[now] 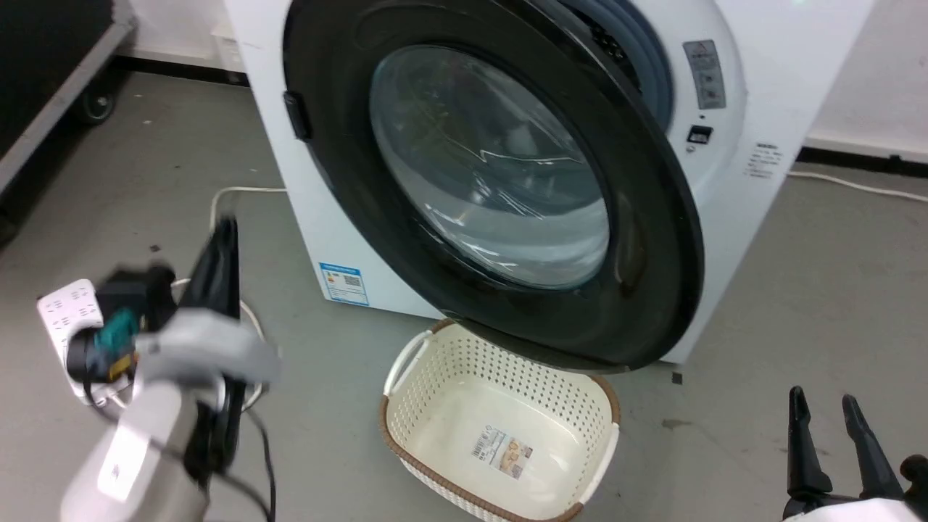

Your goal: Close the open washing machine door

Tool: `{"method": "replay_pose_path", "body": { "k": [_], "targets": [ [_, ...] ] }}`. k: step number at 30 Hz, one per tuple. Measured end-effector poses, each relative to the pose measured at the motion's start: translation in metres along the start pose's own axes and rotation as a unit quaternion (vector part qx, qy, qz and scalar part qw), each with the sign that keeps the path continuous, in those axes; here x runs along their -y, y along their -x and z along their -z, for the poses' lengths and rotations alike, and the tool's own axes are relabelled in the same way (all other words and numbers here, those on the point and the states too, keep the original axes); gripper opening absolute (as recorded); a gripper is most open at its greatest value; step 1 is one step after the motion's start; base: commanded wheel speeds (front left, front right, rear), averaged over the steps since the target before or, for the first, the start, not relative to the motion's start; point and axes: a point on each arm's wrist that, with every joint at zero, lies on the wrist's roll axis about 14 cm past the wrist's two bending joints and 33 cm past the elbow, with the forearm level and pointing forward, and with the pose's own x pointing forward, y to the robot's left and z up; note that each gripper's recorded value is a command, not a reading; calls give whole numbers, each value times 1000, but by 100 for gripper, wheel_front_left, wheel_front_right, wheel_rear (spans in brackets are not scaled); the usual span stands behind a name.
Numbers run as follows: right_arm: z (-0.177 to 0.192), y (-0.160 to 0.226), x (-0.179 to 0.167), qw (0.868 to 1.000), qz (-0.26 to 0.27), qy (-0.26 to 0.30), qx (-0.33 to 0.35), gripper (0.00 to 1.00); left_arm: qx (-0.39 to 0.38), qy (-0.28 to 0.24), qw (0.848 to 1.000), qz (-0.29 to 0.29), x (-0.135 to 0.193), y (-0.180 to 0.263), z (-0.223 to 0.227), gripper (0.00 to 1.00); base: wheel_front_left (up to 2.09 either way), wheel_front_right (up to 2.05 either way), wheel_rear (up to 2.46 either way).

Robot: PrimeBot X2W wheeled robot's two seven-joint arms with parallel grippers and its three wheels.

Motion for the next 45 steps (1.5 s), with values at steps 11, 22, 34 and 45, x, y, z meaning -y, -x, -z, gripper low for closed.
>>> {"method": "replay_pose_path", "body": {
  "k": [11,22,34,45],
  "targets": [
    [2,1,-25,999,-37,-8,-3,100,-57,80,995,-1,-2,71,46,86,0,0,0],
    [-38,-10,-42,996,-66,26,60,0,-50,76,996,-4,6,79,51,100,0,0,0],
    [14,-53,-138,977,-196,45,-69,0,-48,83,995,-29,-2,77,58,100,0,0,0],
    [31,-109,-112,985,-145,63,-74,0,-53,80,994,-43,-8,71,69,100,0,0,0]
  ]
}}
